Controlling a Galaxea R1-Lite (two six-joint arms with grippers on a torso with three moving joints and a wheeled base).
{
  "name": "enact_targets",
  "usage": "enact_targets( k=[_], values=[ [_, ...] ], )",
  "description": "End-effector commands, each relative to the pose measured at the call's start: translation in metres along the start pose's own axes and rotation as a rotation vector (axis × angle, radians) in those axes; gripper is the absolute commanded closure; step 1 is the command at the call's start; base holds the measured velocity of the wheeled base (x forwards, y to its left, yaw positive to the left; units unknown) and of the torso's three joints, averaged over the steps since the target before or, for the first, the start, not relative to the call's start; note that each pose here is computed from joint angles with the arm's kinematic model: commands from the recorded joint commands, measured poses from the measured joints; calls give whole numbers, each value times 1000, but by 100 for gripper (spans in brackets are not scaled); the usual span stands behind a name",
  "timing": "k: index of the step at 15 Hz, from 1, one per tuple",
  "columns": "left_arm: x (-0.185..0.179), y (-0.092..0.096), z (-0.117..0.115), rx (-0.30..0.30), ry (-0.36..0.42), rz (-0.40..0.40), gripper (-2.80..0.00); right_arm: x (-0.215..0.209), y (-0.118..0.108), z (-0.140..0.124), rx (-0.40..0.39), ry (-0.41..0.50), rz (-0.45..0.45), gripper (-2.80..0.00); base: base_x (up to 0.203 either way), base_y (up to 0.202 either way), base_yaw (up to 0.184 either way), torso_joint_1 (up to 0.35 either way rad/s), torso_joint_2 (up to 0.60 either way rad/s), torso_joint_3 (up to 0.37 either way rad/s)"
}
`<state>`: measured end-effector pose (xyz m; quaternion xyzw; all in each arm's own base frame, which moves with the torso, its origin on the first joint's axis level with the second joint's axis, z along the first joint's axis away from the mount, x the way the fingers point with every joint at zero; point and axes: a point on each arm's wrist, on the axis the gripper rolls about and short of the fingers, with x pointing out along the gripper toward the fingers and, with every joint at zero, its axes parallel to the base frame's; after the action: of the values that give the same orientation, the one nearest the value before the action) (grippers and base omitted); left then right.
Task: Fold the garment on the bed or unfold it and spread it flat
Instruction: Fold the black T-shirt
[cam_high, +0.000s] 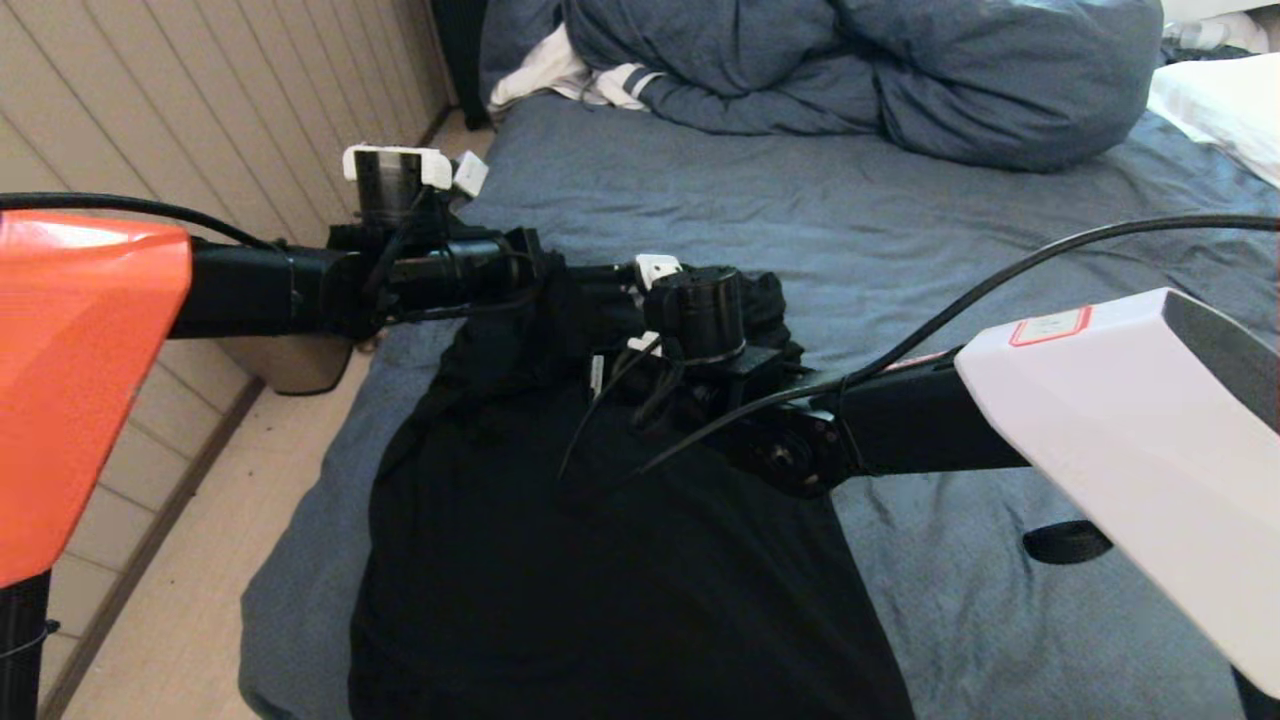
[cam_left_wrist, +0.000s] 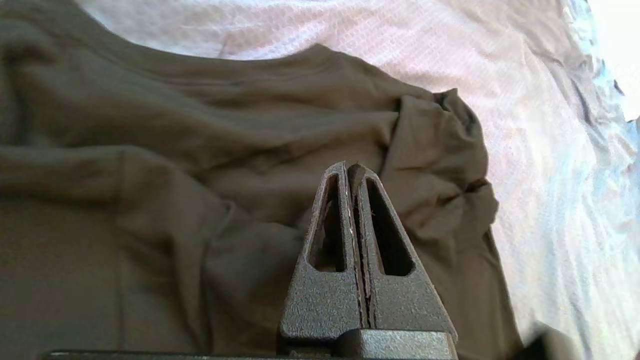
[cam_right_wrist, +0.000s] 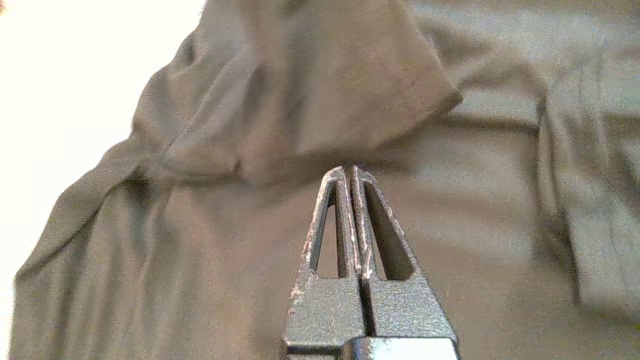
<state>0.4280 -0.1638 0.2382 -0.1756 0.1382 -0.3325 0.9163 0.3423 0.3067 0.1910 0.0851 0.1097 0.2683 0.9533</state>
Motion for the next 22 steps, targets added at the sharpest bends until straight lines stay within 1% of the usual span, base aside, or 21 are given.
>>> enact_targets(
  k=[1, 2, 3, 5, 6, 8, 10, 14, 15, 16, 17, 18, 19, 22],
  values=[
    [20, 16, -15, -13, 26, 10, 0, -17, 2, 2, -1, 3, 18, 0, 0, 0, 0, 0, 0, 0],
    [27, 20, -20, -16, 33, 12, 0, -27, 1, 3, -1, -2, 37, 0, 0, 0, 0, 0, 0, 0],
    [29, 20, -23, -18, 41, 10, 0, -35, 1, 7, 0, -15, 53, 0, 0, 0, 0, 0, 0, 0],
    [34, 9, -31, -17, 61, -13, 0, -41, -2, 17, 3, -42, 53, 0, 0, 0, 0, 0, 0, 0],
    [36, 3, -34, -13, 69, -24, 0, -44, -3, 23, -9, -58, 53, 0, 0, 0, 0, 0, 0, 0],
    [39, -1, -39, 23, 84, -33, 0, -47, -10, 29, -25, -72, 36, 0, 0, 0, 0, 0, 0, 0],
    [39, -3, -40, 26, 86, -35, 0, -46, -16, 32, -24, -80, 22, 0, 0, 0, 0, 0, 0, 0],
    [38, -5, -32, 40, 30, 43, 0, -46, -20, 38, -22, -97, 13, 0, 0, 0, 0, 0, 0, 0],
    [37, -5, -31, 39, 29, 56, 0, -46, -20, 38, -22, -97, 13, 0, 0, 0, 0, 0, 0, 0],
    [36, -6, -30, 37, 30, 65, -280, -46, -20, 37, -23, -97, 13, 0, 0, 0, 0, 0, 0, 0],
    [35, -7, -27, 40, 12, 100, -280, -46, -20, 37, -34, -95, 12, 0, 0, 0, 0, 0, 0, 0],
    [30, -11, -19, 47, -16, 116, -280, -46, -20, 37, -37, -97, 12, 0, 0, 0, 0, 0, 0, 0],
    [29, -12, -17, 48, -21, 118, -280, -46, -20, 38, -38, -98, 13, 0, 0, 0, 0, 0, 0, 0],
    [5, -31, 8, 65, -81, 102, -280, -45, -20, 41, -38, -108, 13, 0, 0, 0, 0, 0, 0, 0]
  ],
)
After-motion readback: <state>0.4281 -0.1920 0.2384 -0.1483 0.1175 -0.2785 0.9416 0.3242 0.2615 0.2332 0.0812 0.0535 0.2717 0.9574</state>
